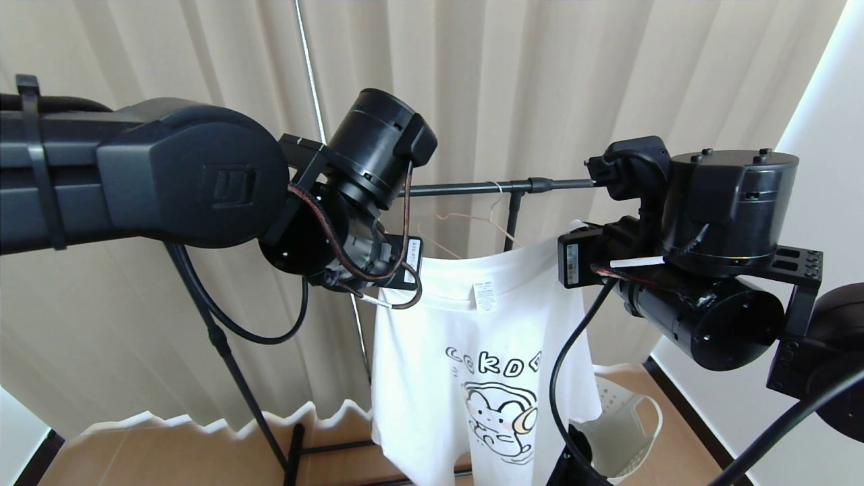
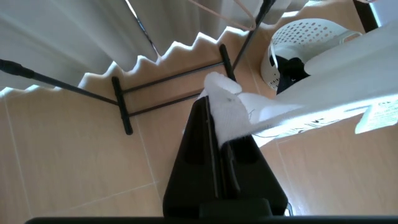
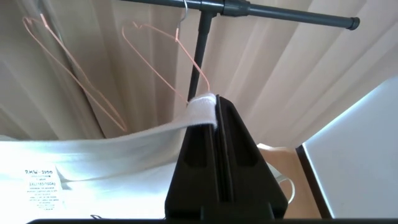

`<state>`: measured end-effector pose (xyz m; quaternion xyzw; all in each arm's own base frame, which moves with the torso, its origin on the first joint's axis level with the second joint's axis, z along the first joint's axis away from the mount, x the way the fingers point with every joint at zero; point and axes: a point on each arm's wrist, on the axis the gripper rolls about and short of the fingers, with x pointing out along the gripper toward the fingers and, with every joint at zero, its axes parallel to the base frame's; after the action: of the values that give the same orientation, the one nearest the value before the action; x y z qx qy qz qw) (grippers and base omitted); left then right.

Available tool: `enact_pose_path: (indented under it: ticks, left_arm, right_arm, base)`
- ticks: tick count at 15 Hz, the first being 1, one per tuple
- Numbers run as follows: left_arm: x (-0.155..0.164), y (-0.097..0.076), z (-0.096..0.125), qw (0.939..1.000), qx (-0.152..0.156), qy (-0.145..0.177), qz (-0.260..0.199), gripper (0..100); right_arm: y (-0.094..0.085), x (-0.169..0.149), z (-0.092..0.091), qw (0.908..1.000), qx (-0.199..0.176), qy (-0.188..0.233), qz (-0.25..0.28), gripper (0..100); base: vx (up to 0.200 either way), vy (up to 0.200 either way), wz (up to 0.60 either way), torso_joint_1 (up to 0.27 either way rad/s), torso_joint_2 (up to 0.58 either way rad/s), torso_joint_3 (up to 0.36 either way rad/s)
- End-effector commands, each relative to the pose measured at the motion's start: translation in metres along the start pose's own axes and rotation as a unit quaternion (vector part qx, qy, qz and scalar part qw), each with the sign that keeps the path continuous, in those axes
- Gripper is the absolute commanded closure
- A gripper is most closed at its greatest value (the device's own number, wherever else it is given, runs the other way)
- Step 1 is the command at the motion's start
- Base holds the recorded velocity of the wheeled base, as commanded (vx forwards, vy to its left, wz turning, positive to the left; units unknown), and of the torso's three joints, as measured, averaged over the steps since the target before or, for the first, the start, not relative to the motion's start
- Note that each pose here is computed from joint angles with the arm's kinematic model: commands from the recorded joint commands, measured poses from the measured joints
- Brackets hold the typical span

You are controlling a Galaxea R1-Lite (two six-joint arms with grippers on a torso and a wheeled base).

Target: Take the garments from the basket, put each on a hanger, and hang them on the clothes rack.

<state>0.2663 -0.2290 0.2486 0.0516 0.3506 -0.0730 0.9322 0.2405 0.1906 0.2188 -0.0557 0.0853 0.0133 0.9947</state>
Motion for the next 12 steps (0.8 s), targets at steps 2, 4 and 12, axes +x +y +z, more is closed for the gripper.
enact_pose_path:
  ticks: [2, 4, 12]
  left_arm:
    - [-0.0039, -0.0022, -0.0010, 1.0000, 0.003, -0.002, -0.005, 100]
    - [-0.0046, -0.0036, -0.0015, 1.0000, 0.005, -0.002, -0.006, 100]
    - [-0.0063, -0.0041, -0.0028, 0.9999, 0.009, -0.001, -0.008, 100]
  right_arm:
    - [0.0013, -0.0012, -0.0020, 1.0000, -0.002, 0.002, 0.003, 100]
    - [0.0010, -0.0015, -0.0012, 1.0000, -0.001, 0.001, 0.004, 100]
    - [0.0006, -0.0021, 0.0005, 1.0000, 0.001, -0.002, 0.004, 100]
  base:
    - [0.000, 0.000, 0.00, 0.000, 0.00, 0.000]
    - [0.000, 0.000, 0.00, 0.000, 0.00, 0.000]
    - [0.000, 0.000, 0.00, 0.000, 0.00, 0.000]
